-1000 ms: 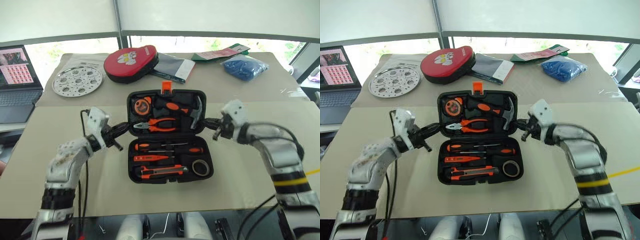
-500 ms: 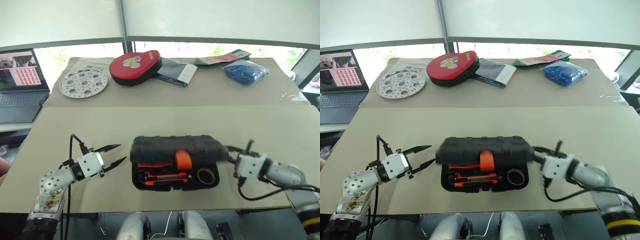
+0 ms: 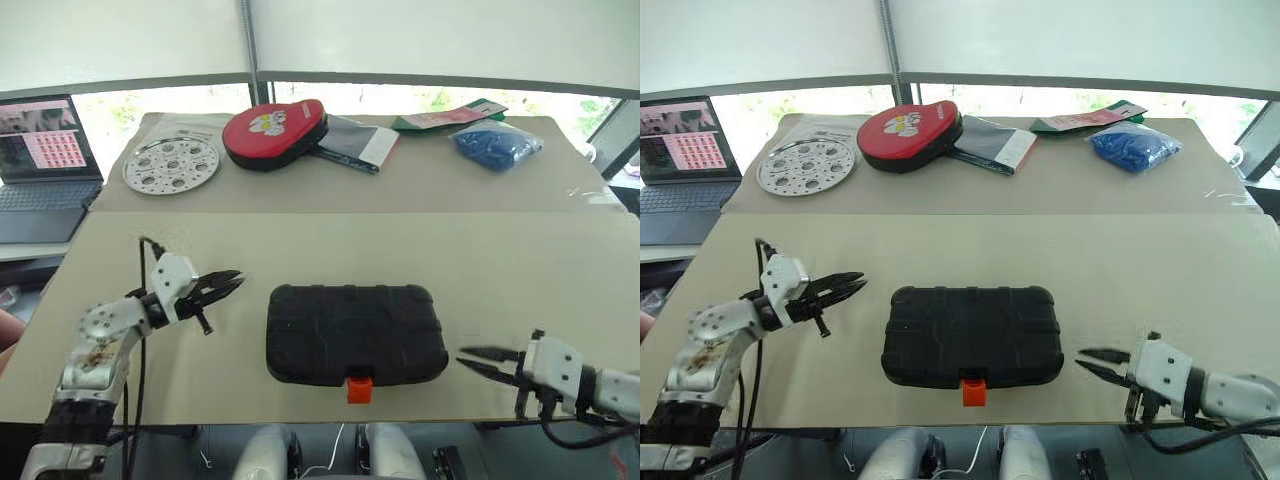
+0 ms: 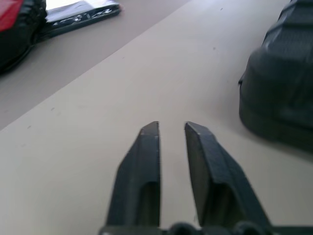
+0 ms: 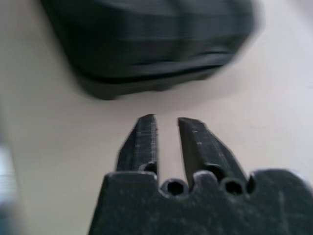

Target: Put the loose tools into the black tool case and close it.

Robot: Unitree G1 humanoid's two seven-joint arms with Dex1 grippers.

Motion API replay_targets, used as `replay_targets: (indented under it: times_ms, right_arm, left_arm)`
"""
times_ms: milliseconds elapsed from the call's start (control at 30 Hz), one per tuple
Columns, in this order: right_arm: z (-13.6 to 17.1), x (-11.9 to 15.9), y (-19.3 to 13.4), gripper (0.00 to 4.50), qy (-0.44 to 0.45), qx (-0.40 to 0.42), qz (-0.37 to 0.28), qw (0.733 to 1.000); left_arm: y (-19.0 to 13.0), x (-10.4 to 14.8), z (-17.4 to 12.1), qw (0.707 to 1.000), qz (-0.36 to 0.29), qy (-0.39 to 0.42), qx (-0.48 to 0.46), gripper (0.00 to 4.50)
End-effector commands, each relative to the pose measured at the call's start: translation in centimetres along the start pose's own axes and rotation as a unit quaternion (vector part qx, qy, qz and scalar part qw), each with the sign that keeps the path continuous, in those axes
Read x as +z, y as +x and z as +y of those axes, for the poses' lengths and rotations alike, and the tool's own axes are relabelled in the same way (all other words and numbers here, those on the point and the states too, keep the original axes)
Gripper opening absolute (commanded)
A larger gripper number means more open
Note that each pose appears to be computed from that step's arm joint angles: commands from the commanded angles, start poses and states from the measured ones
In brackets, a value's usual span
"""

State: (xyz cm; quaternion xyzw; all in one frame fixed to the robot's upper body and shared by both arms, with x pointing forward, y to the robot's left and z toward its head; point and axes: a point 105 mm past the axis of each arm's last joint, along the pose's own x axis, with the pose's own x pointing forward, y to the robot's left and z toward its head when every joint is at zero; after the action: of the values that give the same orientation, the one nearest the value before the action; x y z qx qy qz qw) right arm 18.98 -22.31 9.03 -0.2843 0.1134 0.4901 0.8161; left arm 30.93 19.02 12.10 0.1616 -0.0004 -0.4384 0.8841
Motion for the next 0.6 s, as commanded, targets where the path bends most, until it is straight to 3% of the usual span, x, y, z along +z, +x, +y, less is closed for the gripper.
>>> replay_targets:
  times_ms: [33, 100, 233, 400, 600]
  right_arm:
    - [2.2, 1.1, 0.8, 0.02, 0.006, 0.046, 0.005, 0.999]
    - [3.1, 0.7, 1.6, 0.02, -0.034, 0.057, 0.027, 0.997]
    - [4.6, 0.7, 4.3, 0.02, -0.032, 0.065, 0.037, 0.997]
    - [2.3, 1.7, 6.6, 0.02, -0.051, 0.016, 0.024, 0.998]
    - [-1.4, 2.9, 9.1, 0.02, -0.07, -0.03, 0.007, 0.997]
  left_arm:
    - [1.8, 1.1, -0.3, 1.0, -0.004, -0.008, -0.025, 0.0]
    - [2.8, 0.8, -0.6, 0.999, 0.013, -0.027, -0.043, 0.0]
    - [4.2, -0.6, -1.5, 0.991, 0.067, -0.065, -0.096, 0.0]
    - [3.9, -1.6, -2.9, 0.98, 0.107, -0.085, -0.144, 0.0]
    - [2.4, -2.5, -2.9, 0.981, 0.122, -0.1, -0.116, 0.0]
